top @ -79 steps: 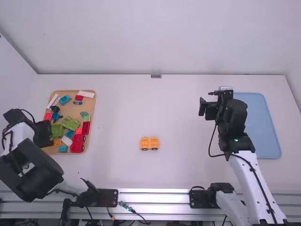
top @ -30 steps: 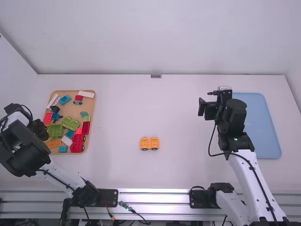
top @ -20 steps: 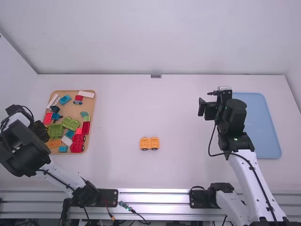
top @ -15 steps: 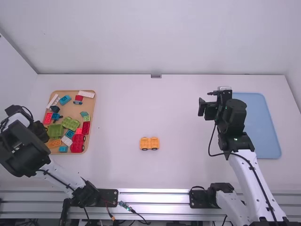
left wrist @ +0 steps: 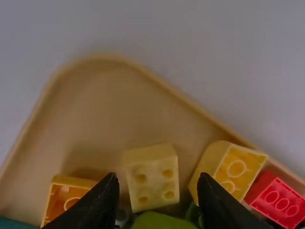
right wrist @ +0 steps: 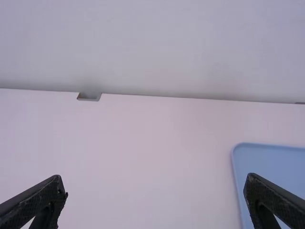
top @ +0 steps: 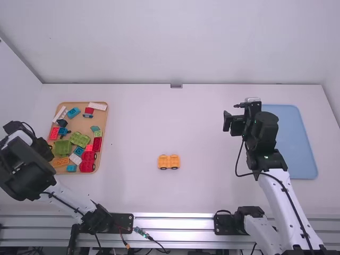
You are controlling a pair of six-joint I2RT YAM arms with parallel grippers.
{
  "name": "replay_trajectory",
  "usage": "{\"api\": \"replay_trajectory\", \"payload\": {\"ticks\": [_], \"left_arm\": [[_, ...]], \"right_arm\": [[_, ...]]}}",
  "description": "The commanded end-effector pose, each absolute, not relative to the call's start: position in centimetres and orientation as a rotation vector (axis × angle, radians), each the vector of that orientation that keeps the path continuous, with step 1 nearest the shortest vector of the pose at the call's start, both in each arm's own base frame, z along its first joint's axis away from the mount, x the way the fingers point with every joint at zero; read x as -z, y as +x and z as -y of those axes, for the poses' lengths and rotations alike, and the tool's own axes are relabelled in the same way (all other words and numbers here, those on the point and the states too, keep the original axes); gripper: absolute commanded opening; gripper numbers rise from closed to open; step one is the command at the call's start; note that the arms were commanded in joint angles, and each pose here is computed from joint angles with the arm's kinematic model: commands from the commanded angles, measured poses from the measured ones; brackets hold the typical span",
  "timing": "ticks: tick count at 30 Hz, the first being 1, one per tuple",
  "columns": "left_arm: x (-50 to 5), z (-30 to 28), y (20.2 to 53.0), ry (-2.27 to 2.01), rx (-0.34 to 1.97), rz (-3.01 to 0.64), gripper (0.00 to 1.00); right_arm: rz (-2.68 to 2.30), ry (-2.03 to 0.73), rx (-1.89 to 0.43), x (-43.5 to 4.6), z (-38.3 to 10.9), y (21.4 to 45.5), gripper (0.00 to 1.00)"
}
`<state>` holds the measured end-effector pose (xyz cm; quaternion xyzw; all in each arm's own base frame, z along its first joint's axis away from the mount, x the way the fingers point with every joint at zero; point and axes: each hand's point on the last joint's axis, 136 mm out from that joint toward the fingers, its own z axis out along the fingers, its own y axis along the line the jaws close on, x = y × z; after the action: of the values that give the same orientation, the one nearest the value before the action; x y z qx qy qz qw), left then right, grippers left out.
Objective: Assemble lego blocks to make yellow taxi
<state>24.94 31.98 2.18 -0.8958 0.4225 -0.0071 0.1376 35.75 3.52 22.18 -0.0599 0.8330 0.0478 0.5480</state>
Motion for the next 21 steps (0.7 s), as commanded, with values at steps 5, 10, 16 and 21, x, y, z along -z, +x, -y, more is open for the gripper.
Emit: {"api": "replay_trajectory", "payload": {"ticks": [5,10,16,21], "left_arm": [[0.0,-30.7,24.4,-2.622,0.034,-1.242,0.44],[0.2,-31.0,24.4,-2.614,0.041,-1.219,0.44],[0.8,-30.7,24.8,-2.596,0.077,-1.223,0.45],[1.7,-30.5,25.2,-2.573,0.141,-1.21,0.44]], "right_arm": [[-1.947,-0.147,-0.121,-23.5,-3.7,36.1,0.99],[-1.948,-0.147,-0.121,-23.5,-3.7,36.1,0.99],[-1.945,-0.147,-0.122,-23.6,-3.7,36.0,0.99],[-1.949,-0.147,-0.122,-23.5,-3.7,36.0,0.99]]}}
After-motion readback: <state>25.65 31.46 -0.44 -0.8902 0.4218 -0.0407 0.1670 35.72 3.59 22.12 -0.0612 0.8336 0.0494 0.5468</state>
